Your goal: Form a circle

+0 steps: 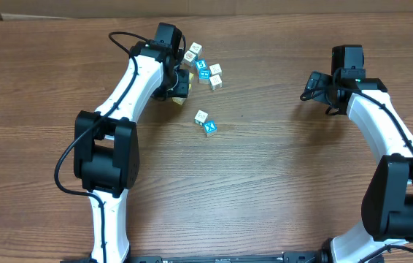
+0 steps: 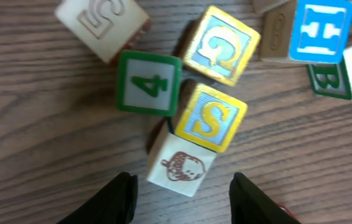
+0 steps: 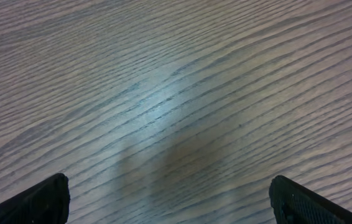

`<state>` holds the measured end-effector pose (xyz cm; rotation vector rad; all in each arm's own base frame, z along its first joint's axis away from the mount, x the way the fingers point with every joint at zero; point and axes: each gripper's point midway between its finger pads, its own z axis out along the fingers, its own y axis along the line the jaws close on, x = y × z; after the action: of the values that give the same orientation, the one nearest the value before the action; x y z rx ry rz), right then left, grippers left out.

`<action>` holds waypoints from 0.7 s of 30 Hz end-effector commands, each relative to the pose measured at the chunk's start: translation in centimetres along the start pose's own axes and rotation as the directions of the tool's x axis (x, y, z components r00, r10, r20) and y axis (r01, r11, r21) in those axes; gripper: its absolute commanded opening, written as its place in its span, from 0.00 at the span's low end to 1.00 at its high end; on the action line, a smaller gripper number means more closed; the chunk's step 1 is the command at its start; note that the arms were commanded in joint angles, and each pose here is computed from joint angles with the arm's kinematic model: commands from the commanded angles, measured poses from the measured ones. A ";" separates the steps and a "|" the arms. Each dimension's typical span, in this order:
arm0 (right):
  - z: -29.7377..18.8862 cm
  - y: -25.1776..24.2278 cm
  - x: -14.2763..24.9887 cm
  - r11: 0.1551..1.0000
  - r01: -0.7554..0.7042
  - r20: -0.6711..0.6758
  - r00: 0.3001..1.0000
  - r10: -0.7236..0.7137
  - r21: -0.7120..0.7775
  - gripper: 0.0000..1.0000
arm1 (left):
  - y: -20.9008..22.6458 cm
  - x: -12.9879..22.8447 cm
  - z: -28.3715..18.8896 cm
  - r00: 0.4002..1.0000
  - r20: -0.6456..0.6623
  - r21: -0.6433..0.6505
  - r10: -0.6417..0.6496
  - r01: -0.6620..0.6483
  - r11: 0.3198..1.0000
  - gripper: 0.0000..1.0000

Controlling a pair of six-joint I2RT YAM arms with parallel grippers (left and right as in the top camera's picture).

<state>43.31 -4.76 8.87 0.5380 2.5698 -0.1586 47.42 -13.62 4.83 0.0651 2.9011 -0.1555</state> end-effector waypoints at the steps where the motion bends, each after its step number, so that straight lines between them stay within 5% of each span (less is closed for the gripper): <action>1: -0.6 -0.1 -0.8 1.000 -0.008 0.027 1.000 0.008 -0.001 1.00 | 0.2 -0.3 0.6 1.000 0.004 -0.030 0.025 -0.025 0.999 0.49; 7: -0.6 -0.1 -0.8 1.000 -0.008 0.027 1.000 0.008 -0.001 1.00 | 0.5 0.5 2.6 0.999 -0.038 -0.039 0.023 -0.025 0.999 0.52; 16: -0.6 -0.1 -0.8 1.000 -0.008 0.027 1.000 0.008 -0.001 1.00 | 0.5 0.5 3.5 0.999 -0.039 -0.038 0.022 -0.024 0.999 0.39; 21: -0.6 -0.1 -0.8 1.000 -0.008 0.027 1.000 0.008 0.000 1.00 | 0.5 0.4 3.5 0.999 -0.037 -0.039 0.023 -0.024 0.999 0.39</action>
<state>43.31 -4.76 8.86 0.5380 2.5702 -0.1587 47.46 -13.24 1.25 0.0611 2.9502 -0.1070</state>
